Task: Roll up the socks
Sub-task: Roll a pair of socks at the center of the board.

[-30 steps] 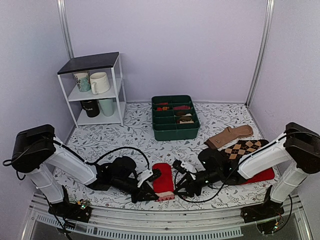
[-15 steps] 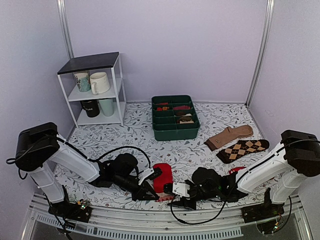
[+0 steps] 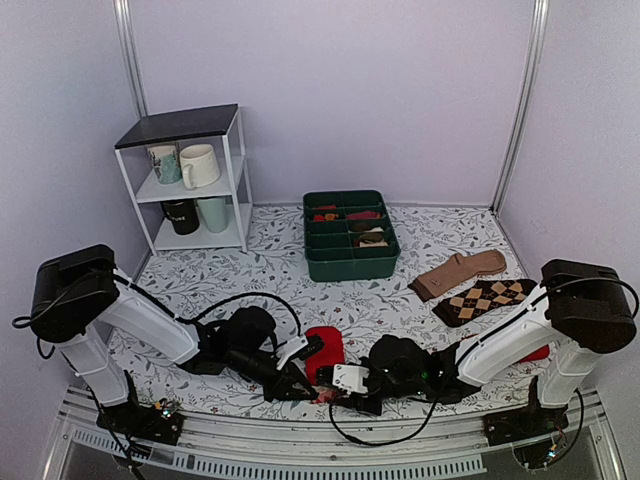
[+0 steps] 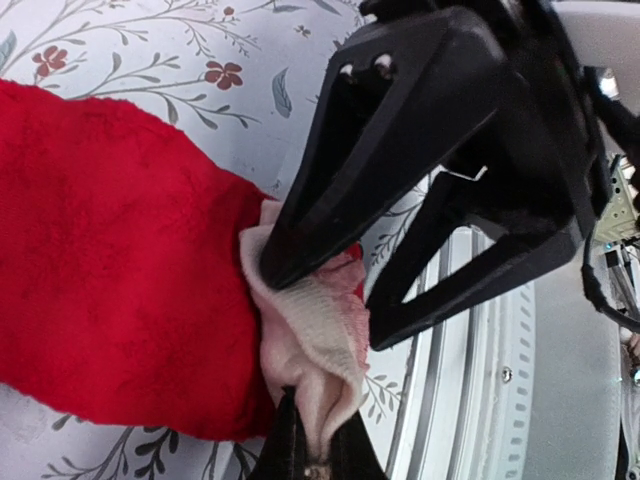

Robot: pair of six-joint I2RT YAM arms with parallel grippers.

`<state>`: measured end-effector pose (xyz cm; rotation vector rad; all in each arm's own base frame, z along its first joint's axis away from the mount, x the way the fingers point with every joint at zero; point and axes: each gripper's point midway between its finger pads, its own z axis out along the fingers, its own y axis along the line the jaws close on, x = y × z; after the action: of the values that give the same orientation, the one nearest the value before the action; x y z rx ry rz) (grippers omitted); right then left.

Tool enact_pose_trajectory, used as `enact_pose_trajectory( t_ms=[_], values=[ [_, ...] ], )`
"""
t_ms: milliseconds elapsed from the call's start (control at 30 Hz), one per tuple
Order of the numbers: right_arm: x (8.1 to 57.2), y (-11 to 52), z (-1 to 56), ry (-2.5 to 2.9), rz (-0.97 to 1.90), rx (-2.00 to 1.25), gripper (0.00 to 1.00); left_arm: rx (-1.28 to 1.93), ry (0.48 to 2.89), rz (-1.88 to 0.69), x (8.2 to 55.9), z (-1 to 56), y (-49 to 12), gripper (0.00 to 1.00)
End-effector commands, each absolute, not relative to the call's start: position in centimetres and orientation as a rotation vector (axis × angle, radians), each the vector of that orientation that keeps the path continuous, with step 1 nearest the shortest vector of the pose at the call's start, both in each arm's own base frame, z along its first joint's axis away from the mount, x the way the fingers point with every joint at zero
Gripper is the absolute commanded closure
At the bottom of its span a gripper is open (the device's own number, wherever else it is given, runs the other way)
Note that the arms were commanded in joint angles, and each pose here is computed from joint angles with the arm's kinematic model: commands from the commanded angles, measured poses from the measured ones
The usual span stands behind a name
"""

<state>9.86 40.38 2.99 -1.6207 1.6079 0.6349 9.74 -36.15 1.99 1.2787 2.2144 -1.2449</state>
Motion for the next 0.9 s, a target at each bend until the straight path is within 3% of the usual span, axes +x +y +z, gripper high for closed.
enact_pose_trajectory(
  t_ms=[0,133,200,333,533,667,867],
  values=[
    [9.2,38.9,-1.0,1.754,0.582,-1.697,0.65,1.318,2.462,-1.125,7.8,-2.8,-32.3,1.0],
    [8.8,37.5,-2.7,1.912,0.553,-1.701,0.84,1.303,2.443,-1.074,8.6,-2.6,-32.3,0.99],
    [8.6,37.0,-3.1,1.989,0.556,-1.685,0.89,1.276,2.417,-1.01,9.8,-2.3,-32.4,0.83],
    [7.9,36.7,-3.0,2.133,0.612,-1.601,0.91,1.219,2.272,-0.876,13.0,0.2,-33.2,0.69],
    [7.1,36.0,-4.2,2.322,0.685,-1.531,0.91,1.186,1.968,-0.808,15.5,6.1,-34.1,0.7],
    [7.3,35.2,-4.8,2.465,0.782,-1.449,0.91,1.264,1.765,-0.869,13.0,8.4,-33.7,0.77],
    [8.0,34.6,-5.1,2.626,0.915,-1.313,0.9,1.347,1.66,-0.91,9.7,8.1,-33.8,0.71]
  ],
)
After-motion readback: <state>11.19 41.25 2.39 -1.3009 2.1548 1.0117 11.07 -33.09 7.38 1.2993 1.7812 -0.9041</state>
